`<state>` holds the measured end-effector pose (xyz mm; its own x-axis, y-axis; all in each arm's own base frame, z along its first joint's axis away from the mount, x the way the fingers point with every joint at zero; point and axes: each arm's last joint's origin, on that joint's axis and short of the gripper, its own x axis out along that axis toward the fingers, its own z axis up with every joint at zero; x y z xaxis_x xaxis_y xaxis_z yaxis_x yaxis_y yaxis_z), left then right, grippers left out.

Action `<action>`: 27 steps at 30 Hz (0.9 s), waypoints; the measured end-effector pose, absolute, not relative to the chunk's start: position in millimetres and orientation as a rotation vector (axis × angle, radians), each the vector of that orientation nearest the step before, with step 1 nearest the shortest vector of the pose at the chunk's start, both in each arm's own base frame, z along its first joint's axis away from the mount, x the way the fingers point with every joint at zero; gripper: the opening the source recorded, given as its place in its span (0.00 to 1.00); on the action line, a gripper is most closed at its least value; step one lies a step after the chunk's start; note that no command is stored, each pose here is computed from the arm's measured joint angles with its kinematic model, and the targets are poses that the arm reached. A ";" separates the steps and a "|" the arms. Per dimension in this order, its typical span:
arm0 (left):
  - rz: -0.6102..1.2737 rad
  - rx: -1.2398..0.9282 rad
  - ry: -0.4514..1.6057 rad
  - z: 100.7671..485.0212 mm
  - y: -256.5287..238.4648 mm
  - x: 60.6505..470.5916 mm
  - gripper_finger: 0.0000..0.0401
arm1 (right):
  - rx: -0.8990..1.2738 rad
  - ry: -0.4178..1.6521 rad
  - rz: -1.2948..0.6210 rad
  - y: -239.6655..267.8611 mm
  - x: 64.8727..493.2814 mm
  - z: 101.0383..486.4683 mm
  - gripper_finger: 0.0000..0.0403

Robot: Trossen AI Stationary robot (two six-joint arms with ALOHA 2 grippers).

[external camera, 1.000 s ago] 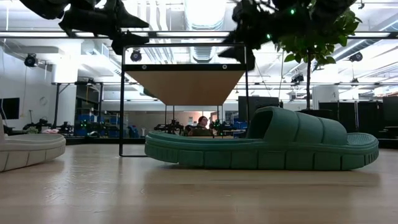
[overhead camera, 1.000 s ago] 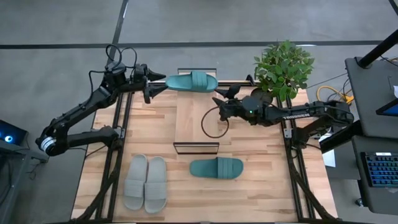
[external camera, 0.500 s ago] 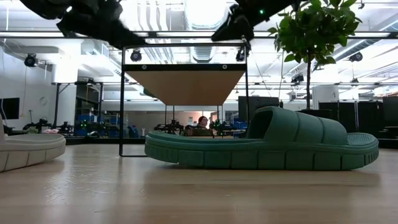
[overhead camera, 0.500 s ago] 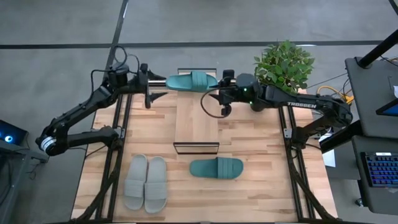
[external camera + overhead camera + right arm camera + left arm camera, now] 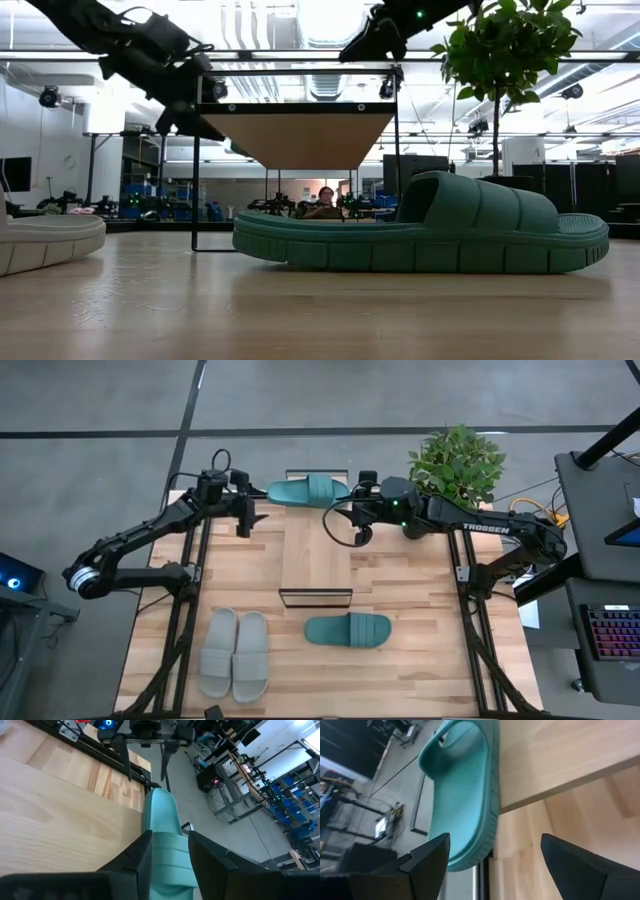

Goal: Pick and place slides into the shelf
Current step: Put the top green slide on the shelf

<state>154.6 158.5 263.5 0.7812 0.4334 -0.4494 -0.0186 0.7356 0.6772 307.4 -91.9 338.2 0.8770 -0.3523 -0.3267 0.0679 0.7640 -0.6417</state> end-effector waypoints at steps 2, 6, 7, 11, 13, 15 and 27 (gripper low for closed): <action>0.282 0.723 0.635 264.4 158.0 156.6 0.73 | -0.668 0.453 -0.237 -91.9 307.4 338.0 0.29; 0.291 0.798 0.628 267.0 156.2 161.5 0.72 | -0.667 0.453 -0.238 -92.0 307.4 338.0 0.29; 0.286 0.818 0.635 266.7 155.7 162.6 0.71 | -0.667 0.454 -0.238 -92.0 307.4 338.0 0.29; 0.242 0.848 0.650 261.5 153.4 168.3 0.67 | -0.668 0.455 -0.239 -92.0 307.4 337.8 0.27; 0.233 0.877 0.685 256.1 153.3 170.6 0.65 | -0.668 0.456 -0.238 -92.0 307.3 337.4 0.27; 0.269 0.910 0.728 251.3 154.9 174.4 0.63 | -0.668 0.456 -0.238 -92.0 307.3 337.3 0.27; 0.406 1.004 0.782 235.2 167.0 187.3 0.59 | -0.669 0.457 -0.238 -92.0 307.3 337.2 0.26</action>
